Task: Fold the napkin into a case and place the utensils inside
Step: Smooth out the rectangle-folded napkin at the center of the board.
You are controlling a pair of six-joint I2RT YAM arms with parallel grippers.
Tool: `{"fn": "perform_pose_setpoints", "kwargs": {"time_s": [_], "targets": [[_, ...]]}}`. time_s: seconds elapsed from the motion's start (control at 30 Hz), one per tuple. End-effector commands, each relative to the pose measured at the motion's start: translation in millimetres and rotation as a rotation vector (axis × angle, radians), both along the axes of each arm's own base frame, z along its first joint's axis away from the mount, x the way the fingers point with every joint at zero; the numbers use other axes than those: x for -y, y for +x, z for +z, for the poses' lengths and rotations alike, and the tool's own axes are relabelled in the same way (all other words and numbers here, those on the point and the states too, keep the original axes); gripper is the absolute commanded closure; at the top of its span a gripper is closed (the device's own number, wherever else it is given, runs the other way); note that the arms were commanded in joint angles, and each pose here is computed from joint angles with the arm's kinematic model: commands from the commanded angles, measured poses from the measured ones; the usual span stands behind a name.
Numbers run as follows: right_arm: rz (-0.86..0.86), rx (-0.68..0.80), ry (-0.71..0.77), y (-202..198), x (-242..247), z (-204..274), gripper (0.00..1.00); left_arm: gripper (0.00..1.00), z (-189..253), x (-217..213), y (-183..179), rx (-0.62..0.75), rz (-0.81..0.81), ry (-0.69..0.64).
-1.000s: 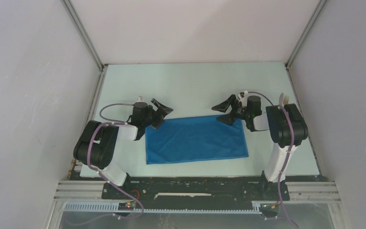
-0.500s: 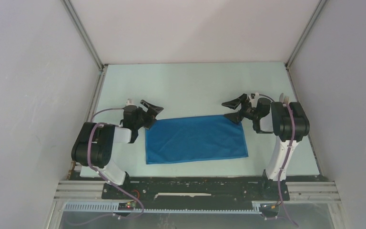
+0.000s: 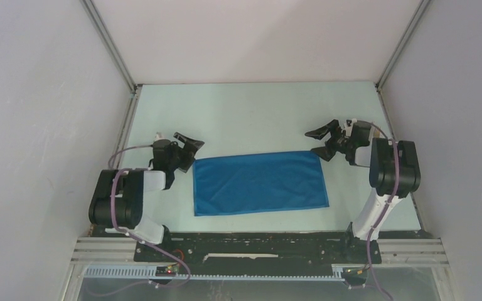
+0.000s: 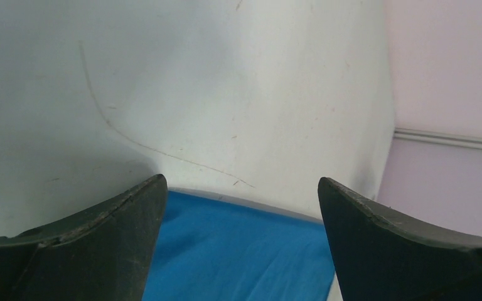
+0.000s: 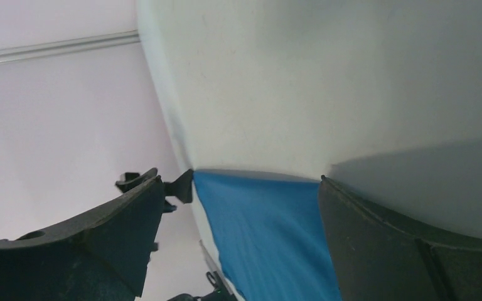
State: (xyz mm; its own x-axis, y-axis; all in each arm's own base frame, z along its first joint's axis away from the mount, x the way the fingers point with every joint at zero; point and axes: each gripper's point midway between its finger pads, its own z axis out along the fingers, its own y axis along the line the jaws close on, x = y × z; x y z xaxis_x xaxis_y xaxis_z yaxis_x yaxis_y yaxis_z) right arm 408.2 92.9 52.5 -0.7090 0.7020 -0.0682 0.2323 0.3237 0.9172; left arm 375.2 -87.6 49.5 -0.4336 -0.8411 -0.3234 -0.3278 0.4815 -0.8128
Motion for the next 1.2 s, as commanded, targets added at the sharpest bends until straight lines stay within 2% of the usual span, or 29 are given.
{"fn": "perform_pose_setpoints", "kwargs": {"time_s": [0.0,0.07,0.13,0.2,0.27,0.37,0.5,0.67,0.83,1.17], "targets": [[0.003,0.009,-0.131,5,19,9,0.00,0.00,10,-23,-8,-0.041,0.029,0.135],[0.036,0.067,-0.154,3,11,34,0.00,0.00,36,-24,-9,0.004,0.011,0.183],[0.067,0.098,-0.264,-3,-1,54,0.00,0.00,65,-17,-13,0.059,-0.024,0.244],[0.117,0.137,-0.359,-11,-28,68,0.00,0.00,88,10,-20,0.102,-0.110,0.272],[0.220,0.162,-0.316,-25,-77,74,0.00,0.00,97,50,-22,0.128,-0.211,0.218],[0.361,0.177,-0.173,-40,-149,69,0.00,0.00,102,118,-21,0.160,-0.362,0.076],[0.409,0.172,-0.030,-44,-193,63,0.00,0.00,92,166,-12,0.154,-0.437,-0.095],[0.394,0.126,0.028,-38,-200,39,0.00,0.06,51,177,-6,0.079,-0.409,-0.204],[0.358,0.071,-0.006,-30,-187,7,0.00,0.15,21,172,-2,0.049,-0.369,-0.248],[0.267,0.052,-0.001,-5,-129,5,0.00,0.14,-18,118,-5,-0.014,-0.265,-0.147]]}}
